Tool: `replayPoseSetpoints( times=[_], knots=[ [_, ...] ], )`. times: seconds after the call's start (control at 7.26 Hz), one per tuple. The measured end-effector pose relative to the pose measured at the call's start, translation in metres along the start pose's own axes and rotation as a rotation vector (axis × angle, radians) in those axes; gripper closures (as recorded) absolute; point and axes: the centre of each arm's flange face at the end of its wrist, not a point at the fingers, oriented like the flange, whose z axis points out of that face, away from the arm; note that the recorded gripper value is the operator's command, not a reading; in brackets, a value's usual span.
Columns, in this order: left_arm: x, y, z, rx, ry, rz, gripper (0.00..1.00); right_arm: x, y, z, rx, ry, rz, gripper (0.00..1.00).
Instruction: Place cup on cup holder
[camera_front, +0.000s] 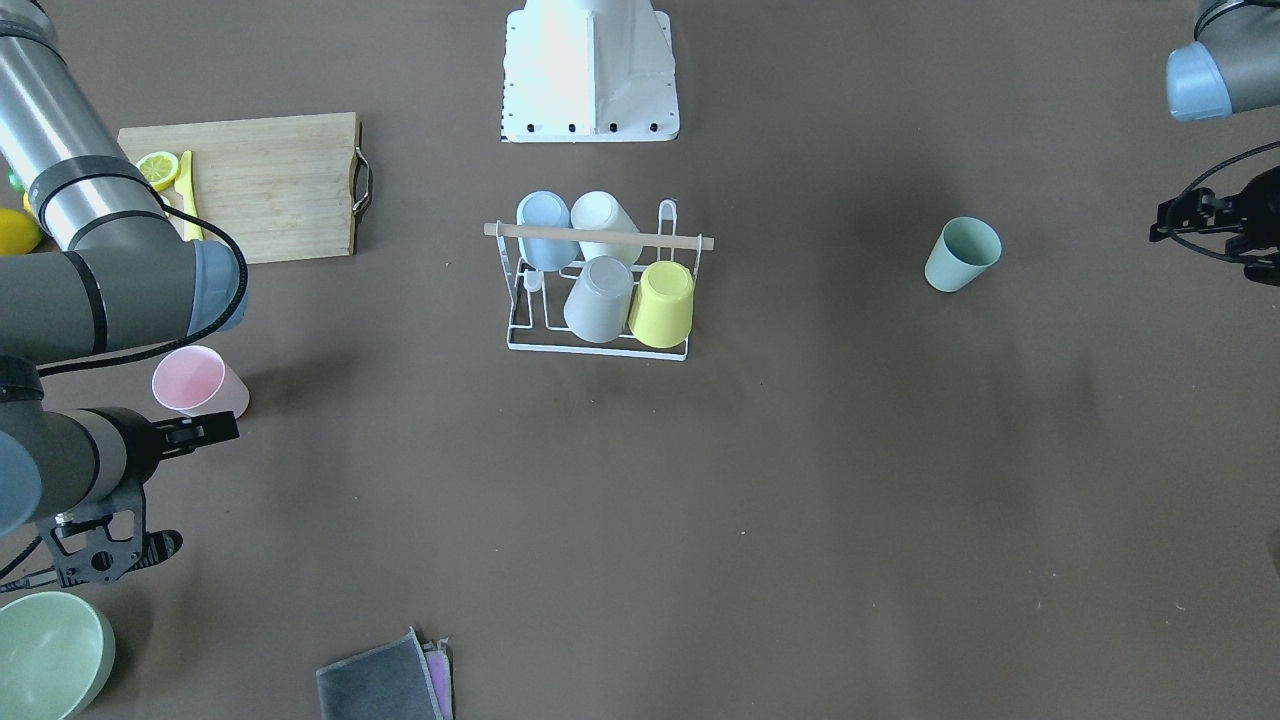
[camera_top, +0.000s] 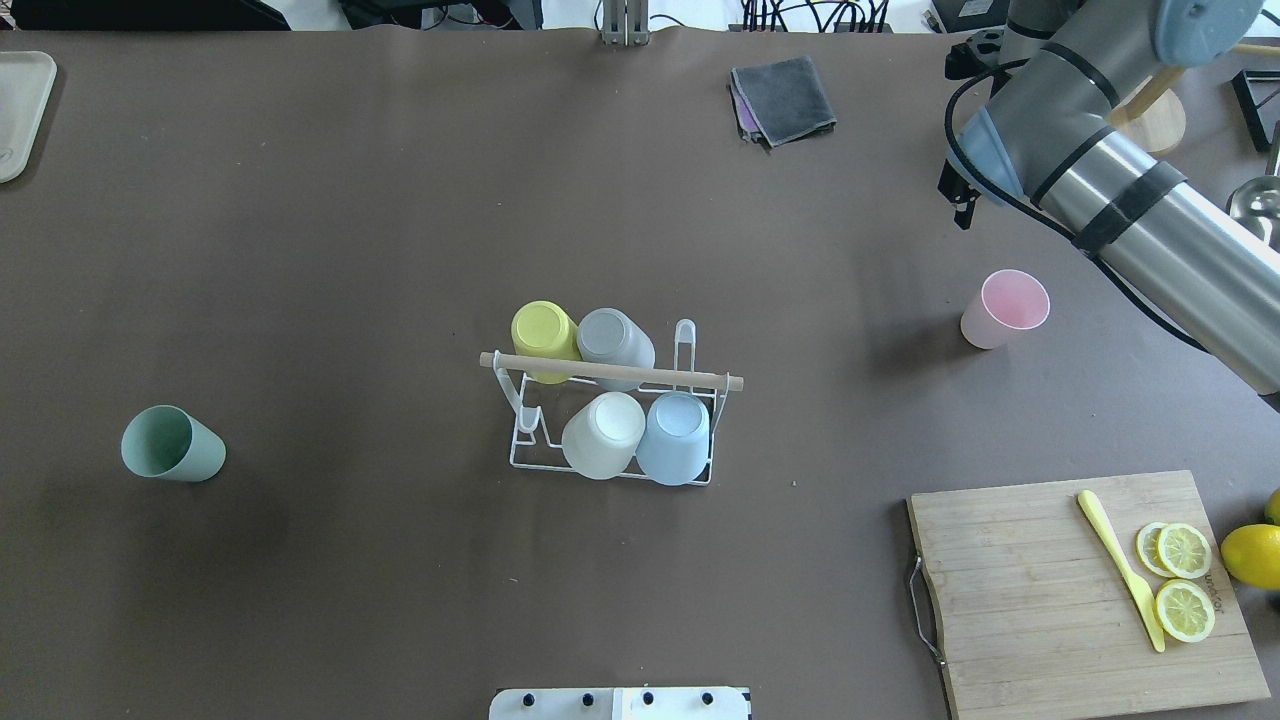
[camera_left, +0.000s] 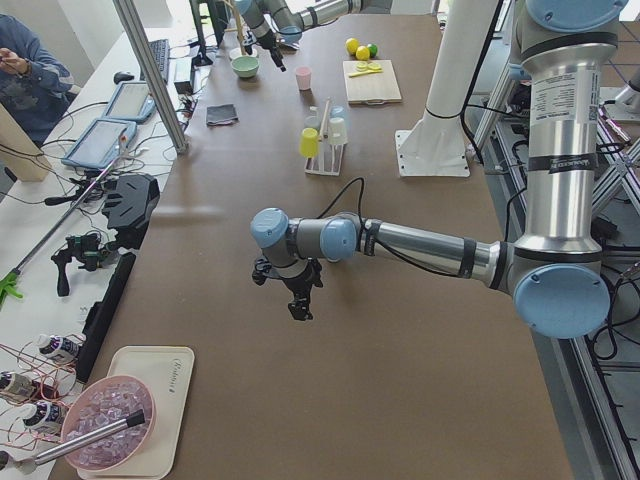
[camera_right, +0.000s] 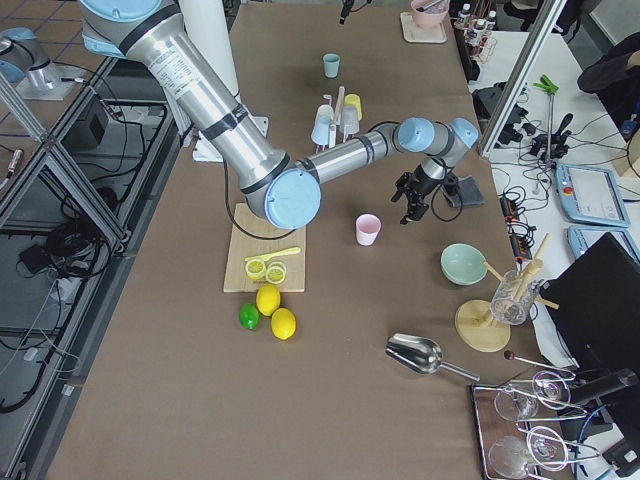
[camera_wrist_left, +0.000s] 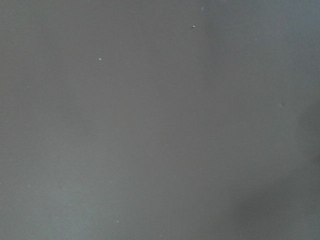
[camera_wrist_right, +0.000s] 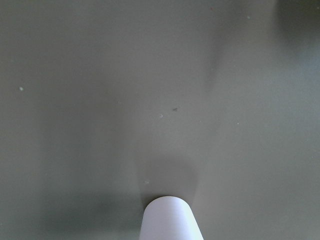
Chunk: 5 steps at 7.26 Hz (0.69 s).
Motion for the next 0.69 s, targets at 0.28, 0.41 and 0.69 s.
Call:
replayPoseSetpoints(
  times=[0.28,0.41,0.69],
  knots=[
    [0.051,-0.048,0.003,-0.092,-0.005,0.022,0.02,-0.011,-0.007,0.025,-0.062,0.008,0.003,0.0],
    [0.067,-0.059,0.009,-0.127,-0.02,0.034,0.02,-0.015,-0.01,0.039,-0.096,0.012,0.009,0.0],
    [0.104,-0.082,0.003,-0.204,-0.06,0.026,0.02,-0.019,-0.025,0.056,-0.163,0.018,0.0,0.0]
  ],
)
